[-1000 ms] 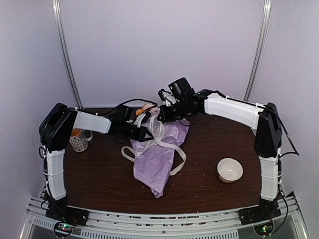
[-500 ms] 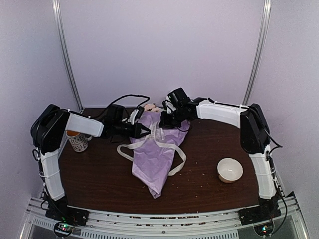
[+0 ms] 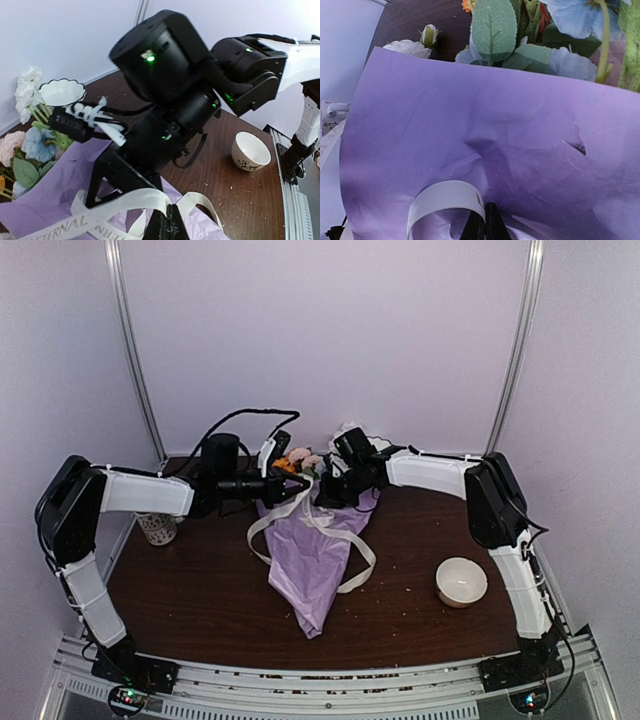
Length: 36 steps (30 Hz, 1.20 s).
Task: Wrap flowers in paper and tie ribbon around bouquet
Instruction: Cross the ribbon over the folded bouquet.
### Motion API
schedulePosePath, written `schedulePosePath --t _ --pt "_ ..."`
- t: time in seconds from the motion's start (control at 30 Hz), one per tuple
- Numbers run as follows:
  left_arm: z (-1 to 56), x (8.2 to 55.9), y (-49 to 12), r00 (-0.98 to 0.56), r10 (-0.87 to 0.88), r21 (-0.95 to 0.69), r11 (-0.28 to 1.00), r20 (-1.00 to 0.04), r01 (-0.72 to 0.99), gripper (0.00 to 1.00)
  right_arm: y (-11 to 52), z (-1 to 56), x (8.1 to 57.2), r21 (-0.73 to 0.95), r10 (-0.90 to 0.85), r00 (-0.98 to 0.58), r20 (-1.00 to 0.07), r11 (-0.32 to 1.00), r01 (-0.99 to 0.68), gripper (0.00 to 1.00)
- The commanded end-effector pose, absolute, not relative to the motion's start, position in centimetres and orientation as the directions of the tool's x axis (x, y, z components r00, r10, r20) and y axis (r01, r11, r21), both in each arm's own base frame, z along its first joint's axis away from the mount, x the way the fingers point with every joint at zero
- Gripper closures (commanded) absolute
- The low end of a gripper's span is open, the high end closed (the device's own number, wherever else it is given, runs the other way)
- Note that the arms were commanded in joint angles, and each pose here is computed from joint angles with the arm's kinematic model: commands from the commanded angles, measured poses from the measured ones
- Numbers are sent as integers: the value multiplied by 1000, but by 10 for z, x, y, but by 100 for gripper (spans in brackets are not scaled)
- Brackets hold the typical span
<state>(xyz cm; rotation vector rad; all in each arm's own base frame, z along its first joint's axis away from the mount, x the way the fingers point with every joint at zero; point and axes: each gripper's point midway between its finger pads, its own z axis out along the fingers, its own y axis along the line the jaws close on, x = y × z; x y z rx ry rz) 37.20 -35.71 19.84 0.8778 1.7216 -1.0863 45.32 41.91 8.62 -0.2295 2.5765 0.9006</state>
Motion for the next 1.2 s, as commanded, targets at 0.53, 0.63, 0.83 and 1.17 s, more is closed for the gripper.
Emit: schedulePosePath --t 0.53,0.63,0.83,1.17 --pt "118 371 -379 -358 335 -234 357 -872 904 100 440 164 447 737 71 -880 -470 580 -346 86" --pt "111 374 -379 -371 344 -238 370 -863 898 100 438 167 446 751 91 -885 -457 573 -329 83" --pt "106 374 -378 -377 348 -240 378 -858 894 100 424 171 442 717 99 -869 -485 614 -330 72" --pt "100 374 -376 -392 354 -249 386 -849 888 100 401 182 437 653 107 -834 -542 677 -338 60"
